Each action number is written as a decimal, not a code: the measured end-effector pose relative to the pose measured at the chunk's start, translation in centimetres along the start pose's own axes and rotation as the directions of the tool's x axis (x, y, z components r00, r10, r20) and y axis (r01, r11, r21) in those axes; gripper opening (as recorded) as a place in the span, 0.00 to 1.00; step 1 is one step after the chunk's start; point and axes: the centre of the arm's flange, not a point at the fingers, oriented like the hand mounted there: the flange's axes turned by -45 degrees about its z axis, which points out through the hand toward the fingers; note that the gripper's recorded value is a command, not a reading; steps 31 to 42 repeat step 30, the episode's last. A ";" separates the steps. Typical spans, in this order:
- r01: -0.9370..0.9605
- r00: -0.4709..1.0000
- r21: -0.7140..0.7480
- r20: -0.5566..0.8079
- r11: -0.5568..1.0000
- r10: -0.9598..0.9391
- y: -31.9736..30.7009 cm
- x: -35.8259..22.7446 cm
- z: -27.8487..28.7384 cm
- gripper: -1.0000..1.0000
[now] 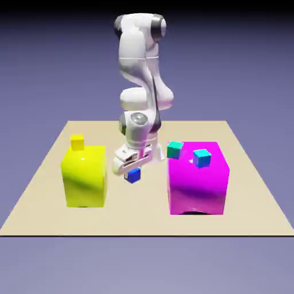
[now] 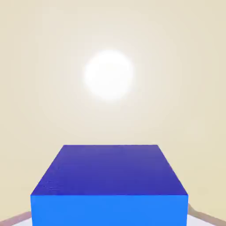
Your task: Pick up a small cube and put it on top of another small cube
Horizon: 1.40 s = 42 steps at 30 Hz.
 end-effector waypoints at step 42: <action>0.774 0.630 -0.143 0.068 0.617 -0.774 -8.1 13.9 -23.1 1.00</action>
